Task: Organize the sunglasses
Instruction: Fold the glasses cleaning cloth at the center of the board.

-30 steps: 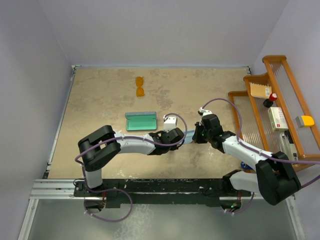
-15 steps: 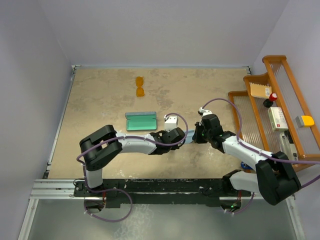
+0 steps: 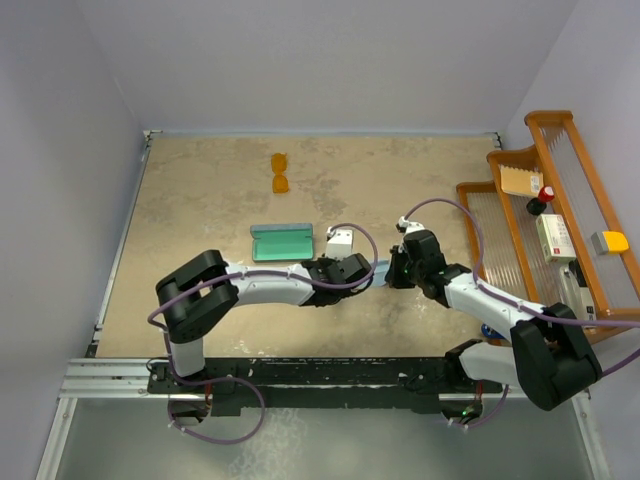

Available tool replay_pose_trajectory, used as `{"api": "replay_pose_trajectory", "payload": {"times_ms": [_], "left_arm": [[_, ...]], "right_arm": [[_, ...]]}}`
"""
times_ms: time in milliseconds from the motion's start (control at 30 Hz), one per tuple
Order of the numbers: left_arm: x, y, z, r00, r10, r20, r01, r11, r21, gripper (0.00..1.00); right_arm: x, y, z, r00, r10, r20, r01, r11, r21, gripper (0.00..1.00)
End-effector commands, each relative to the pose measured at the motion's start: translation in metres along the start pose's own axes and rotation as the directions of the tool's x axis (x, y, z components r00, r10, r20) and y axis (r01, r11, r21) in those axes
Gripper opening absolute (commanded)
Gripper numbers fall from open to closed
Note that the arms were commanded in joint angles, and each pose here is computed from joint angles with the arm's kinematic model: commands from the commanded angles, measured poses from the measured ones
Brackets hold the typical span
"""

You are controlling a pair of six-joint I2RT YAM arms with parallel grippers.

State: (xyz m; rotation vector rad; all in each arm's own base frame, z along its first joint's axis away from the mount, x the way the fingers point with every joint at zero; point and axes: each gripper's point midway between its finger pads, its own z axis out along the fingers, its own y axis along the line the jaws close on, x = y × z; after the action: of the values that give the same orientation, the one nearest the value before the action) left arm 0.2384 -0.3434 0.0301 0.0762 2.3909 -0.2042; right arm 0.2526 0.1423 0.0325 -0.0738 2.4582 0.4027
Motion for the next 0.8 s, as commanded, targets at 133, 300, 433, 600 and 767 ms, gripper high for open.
{"api": "replay_pose_trajectory", "payload": {"times_ms": [133, 300, 433, 600, 767], "left_arm": [[-0.031, -0.029, -0.008, 0.997, -0.06, 0.057, 0.058, 0.998, 0.038, 0.26], [-0.021, -0.034, -0.004, 0.999, -0.036, 0.035, 0.036, 0.999, 0.02, 0.26], [-0.014, -0.028, -0.001, 0.999, -0.024, 0.025, 0.024, 1.0, -0.012, 0.26], [-0.012, -0.023, -0.003, 0.999, -0.012, 0.03, 0.014, 0.999, -0.044, 0.26], [-0.009, -0.022, 0.0, 1.0, -0.011, 0.029, 0.012, 0.998, -0.055, 0.27]], "right_arm": [[-0.006, 0.006, -0.003, 0.999, 0.002, 0.035, -0.002, 1.0, -0.025, 0.0], [-0.007, 0.007, -0.003, 0.999, 0.003, 0.038, -0.002, 1.0, -0.031, 0.0], [-0.007, 0.008, -0.003, 0.999, 0.002, 0.04, -0.001, 0.999, -0.036, 0.0], [-0.006, 0.008, -0.003, 0.999, 0.002, 0.039, 0.0, 0.999, -0.043, 0.0], [-0.006, 0.009, -0.003, 0.999, 0.002, 0.041, 0.0, 0.999, -0.049, 0.0]]}}
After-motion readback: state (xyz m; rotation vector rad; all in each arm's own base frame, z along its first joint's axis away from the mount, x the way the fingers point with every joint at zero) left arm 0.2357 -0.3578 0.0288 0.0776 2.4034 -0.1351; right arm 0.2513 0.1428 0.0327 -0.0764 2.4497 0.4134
